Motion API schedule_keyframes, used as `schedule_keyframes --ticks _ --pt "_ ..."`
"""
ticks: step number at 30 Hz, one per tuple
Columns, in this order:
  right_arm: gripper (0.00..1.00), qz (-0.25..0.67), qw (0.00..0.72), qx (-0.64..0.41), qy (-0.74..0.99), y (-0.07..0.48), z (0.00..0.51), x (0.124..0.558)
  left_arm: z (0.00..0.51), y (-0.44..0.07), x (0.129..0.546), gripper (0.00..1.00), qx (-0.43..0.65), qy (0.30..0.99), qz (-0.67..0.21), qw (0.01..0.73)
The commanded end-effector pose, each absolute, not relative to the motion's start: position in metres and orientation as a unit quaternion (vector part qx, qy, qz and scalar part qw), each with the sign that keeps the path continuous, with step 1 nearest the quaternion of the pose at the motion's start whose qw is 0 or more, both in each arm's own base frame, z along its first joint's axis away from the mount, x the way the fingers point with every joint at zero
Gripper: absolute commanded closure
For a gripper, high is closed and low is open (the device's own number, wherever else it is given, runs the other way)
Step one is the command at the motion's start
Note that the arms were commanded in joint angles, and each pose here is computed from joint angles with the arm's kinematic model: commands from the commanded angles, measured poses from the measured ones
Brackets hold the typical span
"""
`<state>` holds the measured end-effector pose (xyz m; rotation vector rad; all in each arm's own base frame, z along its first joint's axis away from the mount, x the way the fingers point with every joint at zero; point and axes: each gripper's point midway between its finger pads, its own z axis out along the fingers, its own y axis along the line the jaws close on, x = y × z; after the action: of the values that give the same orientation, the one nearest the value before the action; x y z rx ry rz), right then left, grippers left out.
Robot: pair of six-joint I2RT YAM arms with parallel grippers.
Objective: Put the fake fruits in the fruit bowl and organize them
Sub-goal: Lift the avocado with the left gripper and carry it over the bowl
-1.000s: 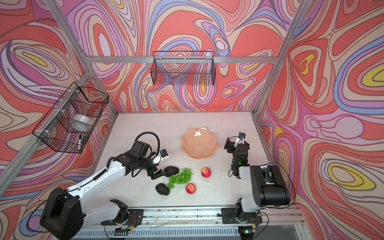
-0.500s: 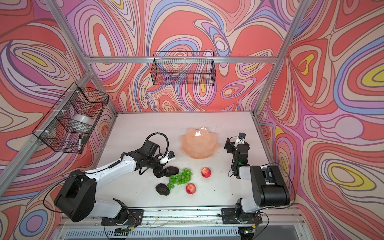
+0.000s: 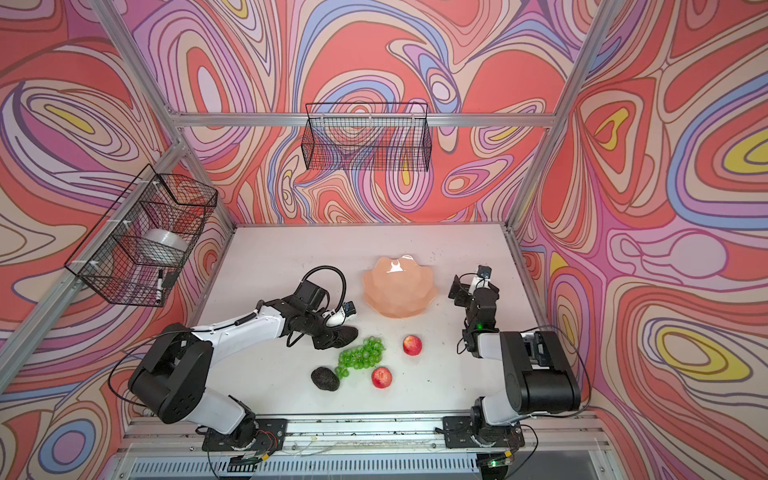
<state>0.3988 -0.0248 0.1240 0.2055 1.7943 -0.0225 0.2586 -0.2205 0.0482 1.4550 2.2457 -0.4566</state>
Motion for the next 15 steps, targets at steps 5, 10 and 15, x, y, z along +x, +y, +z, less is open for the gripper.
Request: schedule_keyframes --ticks 5,10,15 --pt "0.02 -0.012 0.623 0.095 0.776 -0.027 0.127 0.4 0.111 -0.214 0.275 0.57 0.522 0.791 -0.117 0.298" --pt "0.02 -0.012 0.616 0.097 0.781 -0.027 0.125 0.402 0.193 -0.235 0.303 0.53 0.475 0.775 -0.141 0.393" --pt "0.02 -0.011 0.619 0.099 0.779 -0.027 0.126 0.4 0.211 -0.281 0.351 0.54 0.46 0.771 -0.152 0.414"
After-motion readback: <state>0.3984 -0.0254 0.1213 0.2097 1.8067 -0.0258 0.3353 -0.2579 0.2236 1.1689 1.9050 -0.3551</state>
